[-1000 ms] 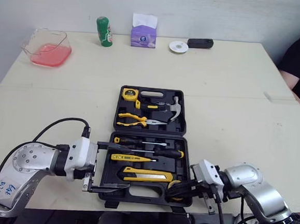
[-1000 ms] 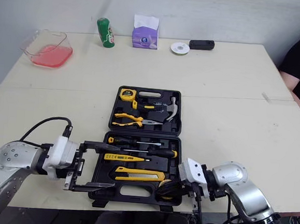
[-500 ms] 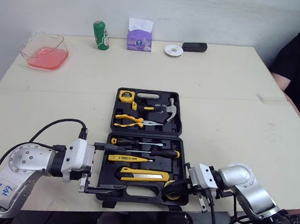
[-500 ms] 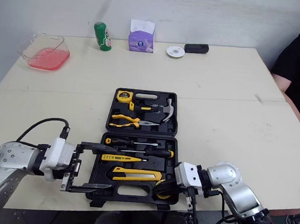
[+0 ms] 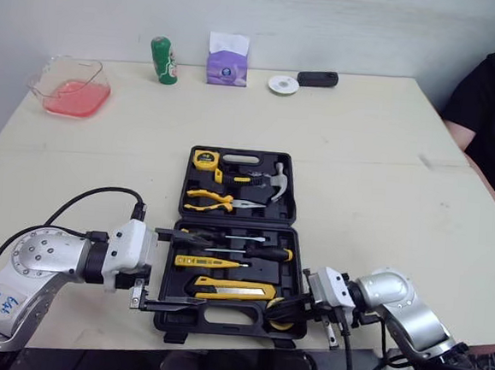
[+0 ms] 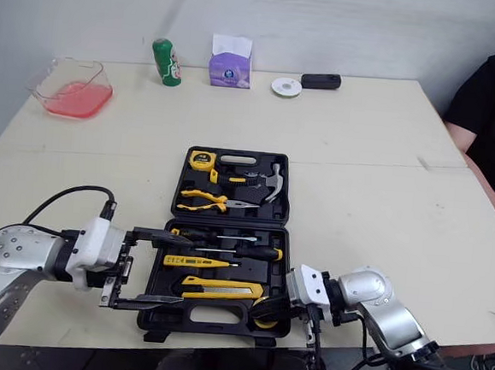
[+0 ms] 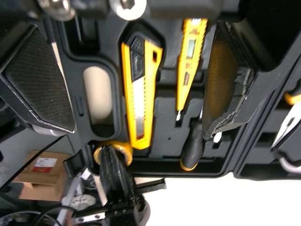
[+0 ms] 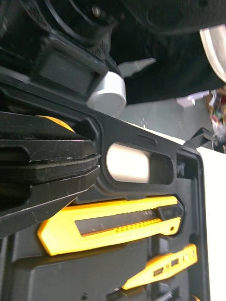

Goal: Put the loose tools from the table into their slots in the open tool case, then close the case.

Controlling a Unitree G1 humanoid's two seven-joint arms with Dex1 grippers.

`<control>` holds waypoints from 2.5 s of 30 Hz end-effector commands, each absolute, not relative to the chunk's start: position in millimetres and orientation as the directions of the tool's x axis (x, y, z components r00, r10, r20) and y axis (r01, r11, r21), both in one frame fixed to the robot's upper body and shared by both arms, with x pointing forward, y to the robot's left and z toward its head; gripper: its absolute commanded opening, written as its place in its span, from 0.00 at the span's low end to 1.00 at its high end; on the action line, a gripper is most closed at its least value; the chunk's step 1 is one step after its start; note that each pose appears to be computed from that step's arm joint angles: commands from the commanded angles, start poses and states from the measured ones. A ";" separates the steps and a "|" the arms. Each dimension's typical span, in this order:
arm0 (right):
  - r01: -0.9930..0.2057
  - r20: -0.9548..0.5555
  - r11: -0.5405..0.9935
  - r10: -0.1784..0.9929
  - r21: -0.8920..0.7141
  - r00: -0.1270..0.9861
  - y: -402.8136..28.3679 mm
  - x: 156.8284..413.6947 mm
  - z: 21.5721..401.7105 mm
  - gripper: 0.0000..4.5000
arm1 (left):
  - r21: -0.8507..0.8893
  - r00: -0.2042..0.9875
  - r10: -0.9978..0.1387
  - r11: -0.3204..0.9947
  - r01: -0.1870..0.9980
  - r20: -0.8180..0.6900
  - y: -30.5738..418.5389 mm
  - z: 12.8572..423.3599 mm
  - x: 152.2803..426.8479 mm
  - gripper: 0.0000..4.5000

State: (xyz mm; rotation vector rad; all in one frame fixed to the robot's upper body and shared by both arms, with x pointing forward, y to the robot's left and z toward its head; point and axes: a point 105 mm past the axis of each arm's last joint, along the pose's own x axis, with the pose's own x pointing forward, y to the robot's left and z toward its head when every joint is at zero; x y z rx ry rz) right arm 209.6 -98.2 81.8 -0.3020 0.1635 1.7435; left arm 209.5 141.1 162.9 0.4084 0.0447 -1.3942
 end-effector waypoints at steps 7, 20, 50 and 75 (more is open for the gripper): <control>-0.999 -0.178 -0.042 0.983 -0.022 -0.038 -112.7 212.7 146.9 0.01 | 0.260 0.341 -0.916 0.284 0.923 -0.211 162.7 172.9 218.8 1.00; -0.894 -0.414 0.323 0.801 -0.309 0.433 -195.6 306.6 128.9 0.00 | 0.261 0.717 -0.669 0.669 0.696 -0.196 224.1 139.3 274.3 0.41; -0.920 -0.433 0.269 0.820 -0.285 0.374 -141.0 330.2 109.5 0.00 | 0.172 0.666 -0.703 0.645 0.745 -0.250 175.7 106.1 298.8 0.01; -0.897 -0.434 0.396 0.786 -0.195 0.441 -158.4 344.6 125.4 0.07 | 0.133 0.732 -0.626 0.729 0.672 -0.268 193.8 112.0 308.1 0.15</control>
